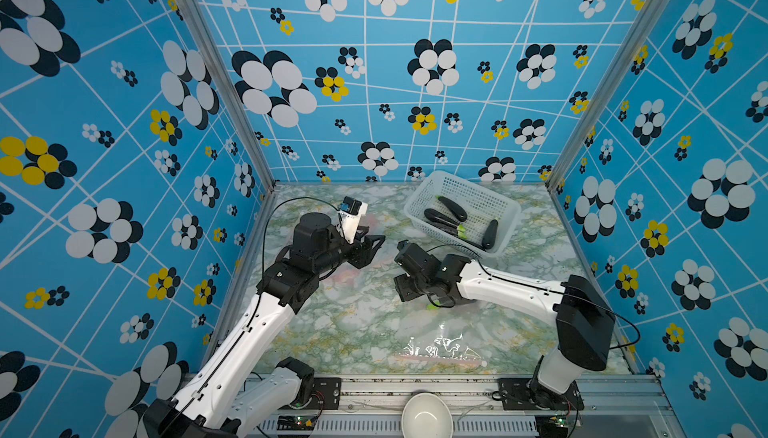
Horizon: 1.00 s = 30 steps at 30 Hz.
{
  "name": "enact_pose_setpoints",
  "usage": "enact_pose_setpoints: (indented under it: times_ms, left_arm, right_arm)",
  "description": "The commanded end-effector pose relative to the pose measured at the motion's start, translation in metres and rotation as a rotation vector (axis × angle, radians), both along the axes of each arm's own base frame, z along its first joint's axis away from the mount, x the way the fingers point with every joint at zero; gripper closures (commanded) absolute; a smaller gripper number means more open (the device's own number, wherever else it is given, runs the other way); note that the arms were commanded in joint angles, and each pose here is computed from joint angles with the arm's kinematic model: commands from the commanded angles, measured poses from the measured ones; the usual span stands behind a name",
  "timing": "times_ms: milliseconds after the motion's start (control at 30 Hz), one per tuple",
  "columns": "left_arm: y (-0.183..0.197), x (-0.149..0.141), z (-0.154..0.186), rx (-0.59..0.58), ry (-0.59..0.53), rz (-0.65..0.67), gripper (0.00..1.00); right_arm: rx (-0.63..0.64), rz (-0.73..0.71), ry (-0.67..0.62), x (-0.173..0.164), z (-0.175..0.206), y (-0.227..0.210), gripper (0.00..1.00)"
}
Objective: Place the eggplant in a zip-top bag and seal the zipper
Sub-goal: Move the zipper food storage bag to the center of the board.
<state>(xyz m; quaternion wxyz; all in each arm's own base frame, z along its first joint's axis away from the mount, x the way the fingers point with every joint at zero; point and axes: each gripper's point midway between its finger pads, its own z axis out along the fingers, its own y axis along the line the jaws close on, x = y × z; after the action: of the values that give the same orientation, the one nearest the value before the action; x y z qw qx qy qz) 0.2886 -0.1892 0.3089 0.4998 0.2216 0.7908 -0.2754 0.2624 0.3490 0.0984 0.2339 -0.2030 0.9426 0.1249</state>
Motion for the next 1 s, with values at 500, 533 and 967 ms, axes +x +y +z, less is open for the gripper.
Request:
enact_pose_setpoints:
  times_ms: [500,533,967]
  left_arm:
    - [0.019,0.003,-0.004,-0.019,-0.008,0.097,0.41]
    - [0.019,0.004,-0.006,-0.022,0.001,0.101,0.42]
    - [0.045,0.027,-0.08,0.04,0.28,0.256,0.41]
  right_arm:
    - [-0.045,-0.231,0.196,-0.006,-0.083,-0.072,0.33]
    - [-0.044,-0.237,0.198,-0.008,-0.083,-0.079,0.33]
    - [-0.094,-0.374,0.253,-0.033,-0.074,-0.197,0.32]
